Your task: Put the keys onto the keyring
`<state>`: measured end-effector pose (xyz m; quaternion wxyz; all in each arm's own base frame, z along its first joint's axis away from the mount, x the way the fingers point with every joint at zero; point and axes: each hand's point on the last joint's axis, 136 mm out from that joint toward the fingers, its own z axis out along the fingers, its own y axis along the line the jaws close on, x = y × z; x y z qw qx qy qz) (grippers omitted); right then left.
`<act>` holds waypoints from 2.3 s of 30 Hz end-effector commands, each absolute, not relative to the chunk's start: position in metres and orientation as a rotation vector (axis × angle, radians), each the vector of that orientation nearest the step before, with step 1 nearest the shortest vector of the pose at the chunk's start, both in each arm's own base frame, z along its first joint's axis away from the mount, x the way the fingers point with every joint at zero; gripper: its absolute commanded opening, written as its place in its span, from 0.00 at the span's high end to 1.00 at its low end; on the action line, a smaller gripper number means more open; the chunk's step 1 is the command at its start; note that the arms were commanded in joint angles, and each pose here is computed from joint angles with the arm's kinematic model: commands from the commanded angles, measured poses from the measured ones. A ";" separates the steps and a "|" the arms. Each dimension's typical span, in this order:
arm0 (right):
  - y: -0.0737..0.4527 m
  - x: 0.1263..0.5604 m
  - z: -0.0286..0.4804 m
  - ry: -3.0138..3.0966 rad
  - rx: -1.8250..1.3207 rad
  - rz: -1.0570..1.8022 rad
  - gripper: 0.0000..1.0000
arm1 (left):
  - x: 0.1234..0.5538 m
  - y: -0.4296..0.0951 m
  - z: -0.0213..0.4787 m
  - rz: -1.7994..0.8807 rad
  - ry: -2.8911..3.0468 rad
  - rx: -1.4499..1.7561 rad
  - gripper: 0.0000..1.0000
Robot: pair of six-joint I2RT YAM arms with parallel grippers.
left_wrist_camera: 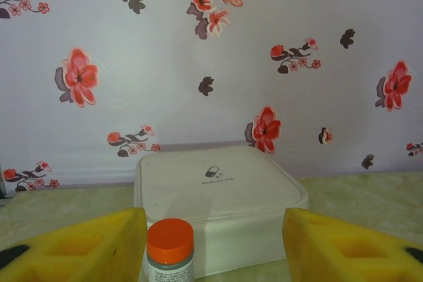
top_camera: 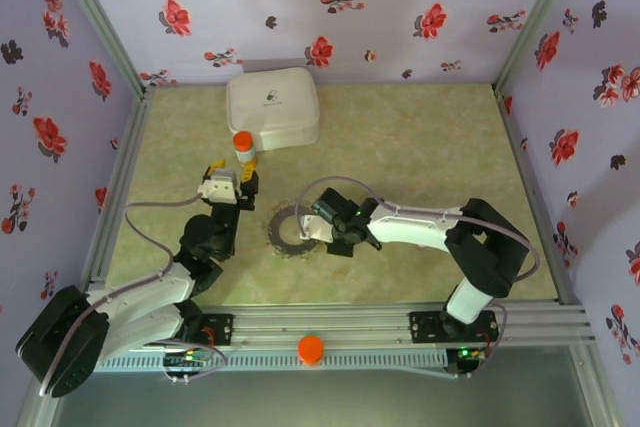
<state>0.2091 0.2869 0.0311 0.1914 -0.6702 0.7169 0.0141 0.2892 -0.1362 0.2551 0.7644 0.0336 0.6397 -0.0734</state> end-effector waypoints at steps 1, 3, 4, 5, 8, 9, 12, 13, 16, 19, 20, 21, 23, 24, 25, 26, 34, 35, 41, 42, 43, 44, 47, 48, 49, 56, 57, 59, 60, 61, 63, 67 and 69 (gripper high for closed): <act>0.280 0.220 0.030 2.004 -1.888 -0.083 0.97 | 0.292 -0.139 0.258 -0.185 1.393 0.066 0.43; 0.278 0.226 0.027 2.003 -1.899 -0.136 0.96 | 0.293 -0.141 0.257 -0.192 1.399 0.070 0.43; 0.278 0.228 0.024 2.001 -1.911 -0.161 0.96 | 0.293 -0.142 0.257 -0.195 1.402 0.074 0.43; 0.277 0.231 0.022 2.001 -1.915 -0.183 0.95 | 0.293 -0.143 0.256 -0.197 1.406 0.076 0.43; 0.278 0.241 0.020 1.998 -1.897 -0.244 0.90 | 0.294 -0.145 0.255 -0.201 1.415 0.086 0.42; 0.278 0.244 0.021 2.001 -1.884 -0.261 0.88 | 0.295 -0.146 0.256 -0.197 1.419 0.095 0.42; 0.281 0.248 0.027 2.002 -1.839 -0.248 0.83 | 0.298 -0.150 0.253 -0.169 1.447 0.137 0.41; 0.282 0.248 0.030 2.006 -1.819 -0.227 0.82 | 0.301 -0.152 0.258 -0.164 1.449 0.140 0.41; 0.283 0.243 0.040 2.033 -1.745 -0.146 0.76 | 0.306 -0.154 0.258 -0.157 1.466 0.150 0.41; 0.284 0.231 0.055 2.057 -1.660 0.029 0.72 | 0.308 -0.158 0.253 -0.177 1.483 0.155 0.41; 0.284 0.225 0.059 2.062 -1.635 0.101 0.72 | 0.309 -0.160 0.251 -0.188 1.488 0.159 0.41; 0.286 0.218 0.065 2.060 -1.606 0.195 0.72 | 0.310 -0.162 0.249 -0.197 1.493 0.163 0.41; 0.289 0.203 0.073 2.019 -1.606 0.348 0.72 | 0.311 -0.167 0.246 -0.221 1.502 0.172 0.41; 0.290 0.195 0.077 1.976 -1.623 0.398 0.71 | 0.312 -0.169 0.244 -0.230 1.506 0.179 0.40; 0.292 0.191 0.079 1.931 -1.639 0.423 0.71 | 0.313 -0.171 0.243 -0.234 1.508 0.185 0.40; 0.292 0.190 0.079 1.898 -1.653 0.427 0.71 | 0.313 -0.173 0.242 -0.239 1.509 0.191 0.40; 0.299 0.206 0.063 1.675 -1.862 0.233 0.74 | 0.313 -0.180 0.238 -0.300 1.522 0.190 0.40; 0.301 0.207 0.060 1.647 -1.899 0.221 0.74 | 0.313 -0.180 0.237 -0.300 1.525 0.191 0.40; 0.313 0.206 0.047 1.563 -2.003 0.263 0.75 | 0.309 -0.178 0.233 -0.304 1.536 0.192 0.40; 0.315 0.206 0.045 1.557 -2.011 0.272 0.75 | 0.309 -0.177 0.234 -0.307 1.536 0.190 0.40; 0.317 0.207 0.044 1.556 -2.015 0.274 0.75 | 0.308 -0.177 0.233 -0.306 1.537 0.189 0.40; 0.318 0.209 0.043 1.555 -2.016 0.268 0.76 | 0.308 -0.176 0.233 -0.306 1.536 0.190 0.40; 0.317 0.213 0.039 1.563 -2.023 0.233 0.78 | 0.306 -0.175 0.235 -0.307 1.534 0.190 0.40; 0.316 0.214 0.039 1.563 -2.026 0.226 0.78 | 0.306 -0.175 0.234 -0.307 1.535 0.191 0.40; 0.315 0.215 0.041 1.563 -2.021 0.218 0.78 | 0.305 -0.175 0.235 -0.307 1.534 0.190 0.40; 0.314 0.218 0.045 1.546 -2.021 0.190 0.75 | 0.306 -0.176 0.234 -0.316 1.535 0.192 0.40; 0.313 0.217 0.043 1.547 -2.032 0.190 0.75 | 0.306 -0.177 0.234 -0.318 1.535 0.191 0.40; 0.312 0.216 0.038 1.553 -2.053 0.194 0.76 | 0.306 -0.177 0.235 -0.320 1.531 0.189 0.40; 0.312 0.215 0.036 1.554 -2.060 0.196 0.77 | 0.306 -0.177 0.236 -0.319 1.530 0.192 0.40; 0.312 0.215 0.036 1.554 -2.062 0.198 0.77 | 0.306 -0.177 0.236 -0.320 1.529 0.191 0.40; 0.313 0.214 0.034 1.555 -2.065 0.206 0.79 | 0.305 -0.177 0.236 -0.320 1.529 0.192 0.40; 0.314 0.213 0.031 1.556 -2.085 0.217 0.81 | 0.305 -0.176 0.237 -0.319 1.528 0.192 0.40; 0.314 0.212 0.028 1.558 -2.096 0.225 0.82 | 0.304 -0.176 0.237 -0.321 1.527 0.192 0.40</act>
